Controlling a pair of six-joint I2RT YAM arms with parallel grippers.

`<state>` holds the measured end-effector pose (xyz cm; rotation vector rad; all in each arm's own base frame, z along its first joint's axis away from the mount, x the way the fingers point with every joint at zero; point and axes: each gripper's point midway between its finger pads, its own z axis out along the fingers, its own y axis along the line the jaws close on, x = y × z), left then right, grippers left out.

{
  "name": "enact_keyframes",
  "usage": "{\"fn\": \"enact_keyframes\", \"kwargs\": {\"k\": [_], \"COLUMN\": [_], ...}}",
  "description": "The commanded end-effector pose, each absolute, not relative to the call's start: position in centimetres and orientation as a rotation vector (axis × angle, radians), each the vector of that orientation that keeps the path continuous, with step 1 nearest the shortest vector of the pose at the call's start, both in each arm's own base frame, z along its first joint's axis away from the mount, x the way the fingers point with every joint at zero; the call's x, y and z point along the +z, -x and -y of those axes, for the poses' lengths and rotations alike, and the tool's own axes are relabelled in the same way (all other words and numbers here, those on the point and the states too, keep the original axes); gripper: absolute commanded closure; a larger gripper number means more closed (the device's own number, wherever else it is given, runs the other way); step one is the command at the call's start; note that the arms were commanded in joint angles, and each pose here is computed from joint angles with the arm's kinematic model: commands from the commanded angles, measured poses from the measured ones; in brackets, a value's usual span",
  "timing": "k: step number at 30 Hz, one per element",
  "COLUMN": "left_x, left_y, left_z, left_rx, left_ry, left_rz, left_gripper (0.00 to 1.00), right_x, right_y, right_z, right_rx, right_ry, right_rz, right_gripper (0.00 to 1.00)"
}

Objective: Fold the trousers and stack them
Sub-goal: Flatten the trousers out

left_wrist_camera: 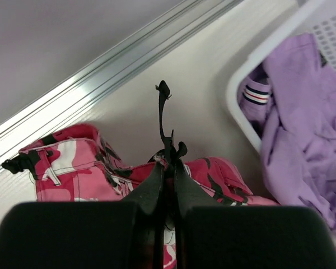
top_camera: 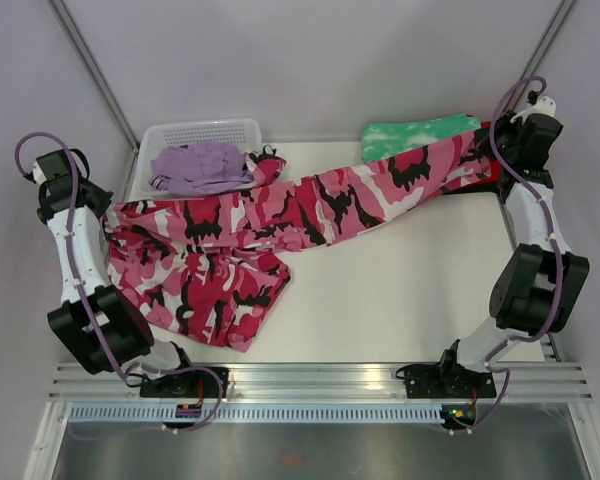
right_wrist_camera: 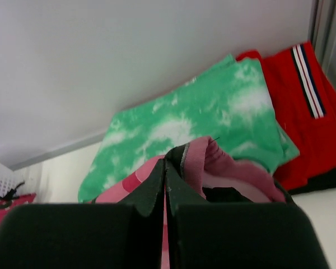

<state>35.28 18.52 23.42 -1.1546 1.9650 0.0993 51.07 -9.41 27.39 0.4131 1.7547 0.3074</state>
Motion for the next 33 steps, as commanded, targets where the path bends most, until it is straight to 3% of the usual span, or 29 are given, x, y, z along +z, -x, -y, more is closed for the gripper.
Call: {"fn": "enact_keyframes", "kwargs": {"k": [1, 9, 10, 12, 13, 14, 15, 16, 17, 20, 24, 27, 33], "left_x": [22.4, 16.5, 16.4, 16.2, 16.2, 16.8, 17.8, 19.2, 21.2, 26.5, 31.4, 28.9, 19.6], "left_y": [-36.5, -36.9, -36.9, -37.1, -37.5, -38.1, -38.5, -40.0, -40.2, -41.0, -37.6, -34.1, -22.4], "left_z": [-21.9, -23.6, -23.8, -23.9, -23.3, -22.8, -22.0, -19.5, -17.7, -11.2, 3.5, 9.3, 19.7], "left_rx": [0.213, 0.318, 0.336, 0.342, 0.290, 0.245, 0.185, 0.011, -0.047, -0.010, -0.122, -0.179, -0.247], "left_ry": [1.167, 1.207, 1.208, 1.204, 1.183, 1.144, 1.115, 1.024, 0.925, 0.637, 0.220, 0.138, -0.139], "left_rz": [-1.906, -2.039, -2.046, -2.074, -2.096, -2.111, -2.108, -2.122, -2.122, -2.144, -2.151, -2.217, -2.433], "left_gripper": [0.98, 0.98, 0.98, 0.93, 0.85, 0.51, 0.29, 0.18, 0.10, 0.02, 0.00, 0.00, 0.03], "right_x": [31.4, 22.6, 22.4, 22.1, 22.4, 22.5, 24.1, 24.6, 25.4, 30.2, 34.5, 33.1, 26.3], "right_y": [-54.8, -56.9, -56.7, -55.7, -55.2, -54.7, -53.8, -53.0, -52.3, -49.1, -43.4, -40.2, -35.3], "right_z": [10.6, 10.7, 10.5, 9.9, 9.5, 9.3, 8.9, 8.2, 7.7, 5.9, 2.8, 0.4, -1.4], "right_rx": [0.287, 0.333, 0.344, 0.357, 0.367, 0.367, 0.353, 0.355, 0.357, 0.362, 0.460, 0.570, 0.598], "right_ry": [-0.330, -0.386, -0.381, -0.374, -0.359, -0.361, -0.338, -0.319, -0.300, -0.263, -0.232, -0.251, -0.306], "right_rz": [-1.620, -1.843, -1.854, -1.892, -1.901, -1.917, -1.900, -1.915, -1.916, -1.863, -1.801, -1.809, -1.949], "right_gripper": [1.00, 1.00, 0.93, 0.65, 0.33, 0.21, 0.10, 0.02, 0.02, 0.02, 0.02, 0.02, 0.02]}}
